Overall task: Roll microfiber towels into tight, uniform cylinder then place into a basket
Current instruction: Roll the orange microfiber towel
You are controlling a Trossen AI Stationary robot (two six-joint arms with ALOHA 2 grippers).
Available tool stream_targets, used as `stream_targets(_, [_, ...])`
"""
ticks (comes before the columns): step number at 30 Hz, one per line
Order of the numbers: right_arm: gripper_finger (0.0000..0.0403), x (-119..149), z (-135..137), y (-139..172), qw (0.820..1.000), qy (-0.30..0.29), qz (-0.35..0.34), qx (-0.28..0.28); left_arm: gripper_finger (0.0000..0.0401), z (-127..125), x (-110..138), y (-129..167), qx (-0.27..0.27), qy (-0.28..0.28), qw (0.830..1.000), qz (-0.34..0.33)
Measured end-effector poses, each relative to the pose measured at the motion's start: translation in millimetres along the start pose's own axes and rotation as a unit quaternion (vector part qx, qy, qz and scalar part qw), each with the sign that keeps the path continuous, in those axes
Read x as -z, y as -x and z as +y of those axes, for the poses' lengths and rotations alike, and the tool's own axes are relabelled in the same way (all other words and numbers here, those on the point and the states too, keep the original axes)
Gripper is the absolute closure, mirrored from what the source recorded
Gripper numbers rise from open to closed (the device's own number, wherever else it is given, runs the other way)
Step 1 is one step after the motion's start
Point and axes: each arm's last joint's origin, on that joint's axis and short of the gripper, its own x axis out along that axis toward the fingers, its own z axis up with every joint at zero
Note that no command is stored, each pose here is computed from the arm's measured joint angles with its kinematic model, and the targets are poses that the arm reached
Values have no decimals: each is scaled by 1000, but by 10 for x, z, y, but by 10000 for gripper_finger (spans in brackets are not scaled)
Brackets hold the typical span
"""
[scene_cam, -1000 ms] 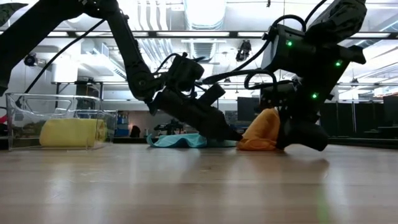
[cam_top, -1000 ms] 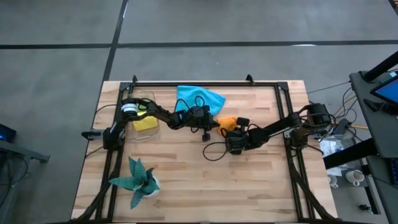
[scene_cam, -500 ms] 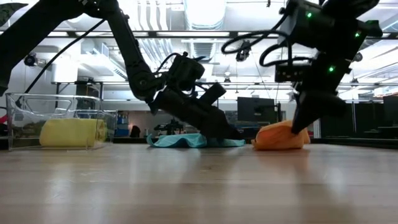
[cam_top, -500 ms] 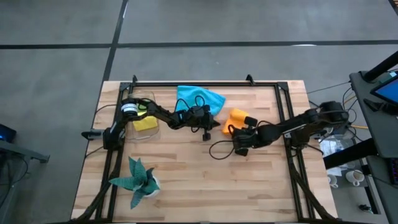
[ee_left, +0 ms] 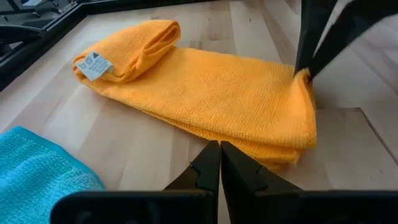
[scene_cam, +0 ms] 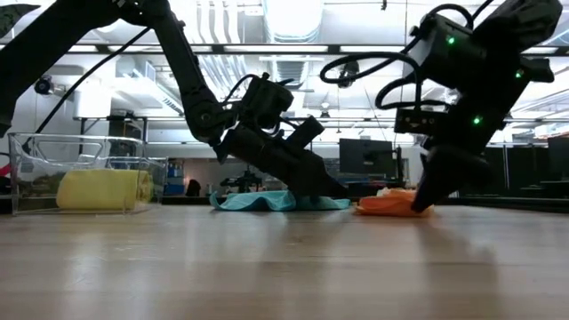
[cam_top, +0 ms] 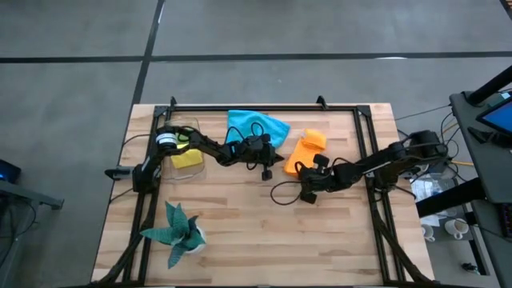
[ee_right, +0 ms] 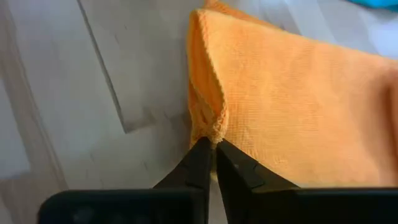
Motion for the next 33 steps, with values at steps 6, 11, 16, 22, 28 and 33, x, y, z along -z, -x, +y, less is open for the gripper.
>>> stream_targets(6, [321,-52,71,-59,999,-36,-6,-35,401,1,-1,0,-1,0,1000,0])
stream_targets(11, [247,-143,113,38,998,-23,-13,-56,401,4,4,-1,-11,0,1000,4])
stream_targets(16, [214,-172,20,273,999,-6,-8,-46,401,18,-11,11,-26,0,1000,6])
stream_targets(22, [211,-60,-222,494,996,-22,-68,55,401,11,-108,71,-24,-1,1000,10])
stream_targets(28, [211,325,-668,525,951,-181,-146,202,401,-135,-302,253,-1,-10,1000,21])
stream_targets(33, [211,650,-969,392,888,-382,-173,188,401,-327,-406,434,20,-1,1000,7])
